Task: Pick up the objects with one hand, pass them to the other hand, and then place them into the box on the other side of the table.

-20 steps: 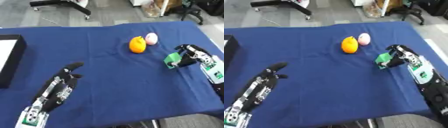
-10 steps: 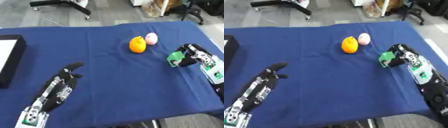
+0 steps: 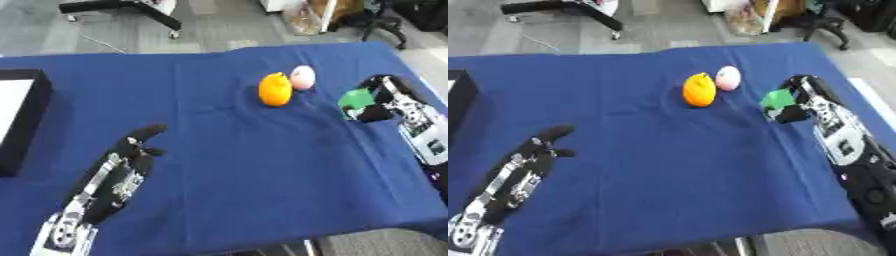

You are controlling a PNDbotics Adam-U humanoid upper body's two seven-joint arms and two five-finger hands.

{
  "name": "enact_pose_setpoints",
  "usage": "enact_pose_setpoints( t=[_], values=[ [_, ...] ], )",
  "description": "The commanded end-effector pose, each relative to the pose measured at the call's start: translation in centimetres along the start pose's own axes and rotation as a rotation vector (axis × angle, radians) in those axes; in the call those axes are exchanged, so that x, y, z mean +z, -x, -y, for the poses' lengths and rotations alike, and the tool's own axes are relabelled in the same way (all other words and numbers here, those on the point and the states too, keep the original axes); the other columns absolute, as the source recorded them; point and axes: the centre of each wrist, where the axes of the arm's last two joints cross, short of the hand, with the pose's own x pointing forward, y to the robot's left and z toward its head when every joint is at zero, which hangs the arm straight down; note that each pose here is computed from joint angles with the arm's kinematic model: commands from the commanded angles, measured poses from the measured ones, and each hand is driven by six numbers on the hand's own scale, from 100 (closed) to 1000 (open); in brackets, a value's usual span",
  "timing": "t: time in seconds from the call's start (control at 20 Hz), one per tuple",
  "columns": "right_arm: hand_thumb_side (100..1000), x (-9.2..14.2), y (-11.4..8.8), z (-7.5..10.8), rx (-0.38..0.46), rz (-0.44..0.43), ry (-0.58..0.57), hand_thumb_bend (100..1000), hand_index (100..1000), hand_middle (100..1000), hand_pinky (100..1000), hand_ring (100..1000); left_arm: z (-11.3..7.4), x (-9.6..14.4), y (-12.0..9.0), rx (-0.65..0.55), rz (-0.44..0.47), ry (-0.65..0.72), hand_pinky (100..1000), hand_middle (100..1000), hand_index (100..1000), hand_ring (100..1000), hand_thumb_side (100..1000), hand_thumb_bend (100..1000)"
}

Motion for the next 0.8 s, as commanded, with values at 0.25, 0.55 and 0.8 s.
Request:
enact_pose_setpoints(
  t=[0.25, 0.55, 0.8],
  values=[
    [100, 1.7, -7.8, 3.0, -0.010, 0.335, 0.075, 253, 548, 343, 522, 258, -0.4, -0.1, -0.1, -0.011, -0.007, -0.027, 806, 888, 946, 1000, 805, 134],
    [100, 5.3, -14.8, 2.3, -0.125, 0.623, 0.066, 264, 546, 342, 513, 264, -0.1, -0.1, 0.4, 0.010, -0.034, -0.049, 806, 889, 943, 1000, 832, 133],
    [107, 7.8, -18.8, 1.3, -0.195, 0.812, -0.009, 484, 544, 339, 510, 264, -0.2, 0.0, 0.8, 0.013, -0.056, -0.068, 806, 890, 941, 1000, 846, 124]
  ],
)
